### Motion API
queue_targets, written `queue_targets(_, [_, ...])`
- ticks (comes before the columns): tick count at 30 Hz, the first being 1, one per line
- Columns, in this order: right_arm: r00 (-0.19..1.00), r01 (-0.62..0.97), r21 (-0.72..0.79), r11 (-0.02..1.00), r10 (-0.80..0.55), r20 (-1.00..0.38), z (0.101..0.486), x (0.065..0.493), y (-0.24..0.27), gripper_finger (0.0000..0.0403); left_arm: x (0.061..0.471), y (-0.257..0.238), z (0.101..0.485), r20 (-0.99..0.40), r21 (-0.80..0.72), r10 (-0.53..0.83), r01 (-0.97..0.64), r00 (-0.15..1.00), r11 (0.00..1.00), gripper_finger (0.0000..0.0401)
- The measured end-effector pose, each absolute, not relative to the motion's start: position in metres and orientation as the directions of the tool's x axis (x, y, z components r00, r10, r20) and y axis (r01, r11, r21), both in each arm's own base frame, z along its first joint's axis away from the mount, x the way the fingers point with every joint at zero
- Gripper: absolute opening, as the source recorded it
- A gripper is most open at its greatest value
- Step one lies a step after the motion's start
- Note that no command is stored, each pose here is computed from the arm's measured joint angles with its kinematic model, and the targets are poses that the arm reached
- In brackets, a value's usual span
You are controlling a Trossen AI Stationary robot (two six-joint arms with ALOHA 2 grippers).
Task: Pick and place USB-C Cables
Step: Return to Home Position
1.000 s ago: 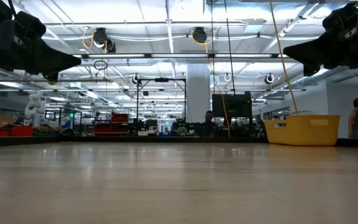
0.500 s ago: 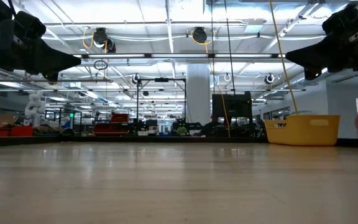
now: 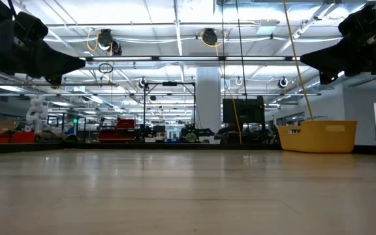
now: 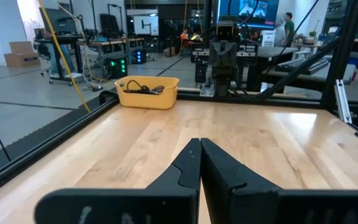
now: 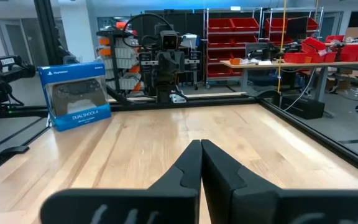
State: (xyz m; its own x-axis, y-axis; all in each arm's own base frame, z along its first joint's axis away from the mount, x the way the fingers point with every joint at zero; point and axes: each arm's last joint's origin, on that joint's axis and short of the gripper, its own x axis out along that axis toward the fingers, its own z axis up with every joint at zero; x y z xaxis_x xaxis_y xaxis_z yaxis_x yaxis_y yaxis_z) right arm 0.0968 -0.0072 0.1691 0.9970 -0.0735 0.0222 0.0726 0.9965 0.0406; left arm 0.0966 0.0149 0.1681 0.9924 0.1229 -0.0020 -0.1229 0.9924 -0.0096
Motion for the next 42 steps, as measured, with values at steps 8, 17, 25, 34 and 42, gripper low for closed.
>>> queue_targets(8, [0.997, 0.072, 0.041, 0.997, -0.073, 0.024, 0.1693, 0.0967, -0.0072, 0.0000, 0.0973, 0.0136, 0.1671, 0.006, -0.009, 0.108, -0.108, 0.994, 0.994, 0.0007])
queue_targets(17, [0.997, 0.073, 0.041, 0.997, -0.074, 0.024, 0.1693, 0.0967, -0.0072, 0.0000, 0.0979, 0.0084, 0.1671, 0.006, -0.013, 0.055, -0.054, 0.998, 0.998, 0.0005])
queue_targets(25, [0.997, 0.073, 0.041, 0.997, -0.074, 0.024, 0.1693, 0.0967, -0.0072, 0.0000, 0.0981, 0.0058, 0.1671, 0.006, 0.006, 0.031, -0.031, 1.000, 1.000, 0.0019])
queue_targets(34, [0.997, 0.073, 0.041, 0.997, -0.074, 0.024, 0.1693, 0.0967, -0.0072, 0.0000, 0.0981, 0.0061, 0.1674, 0.011, 0.108, 0.041, -0.042, 0.999, 0.993, 0.0023])
queue_targets(42, [0.997, 0.073, 0.041, 0.997, -0.074, 0.024, 0.1693, 0.0968, -0.0072, 0.0000, 0.0981, 0.0062, 0.1676, 0.013, 0.134, 0.042, -0.044, 0.999, 0.990, 0.0024])
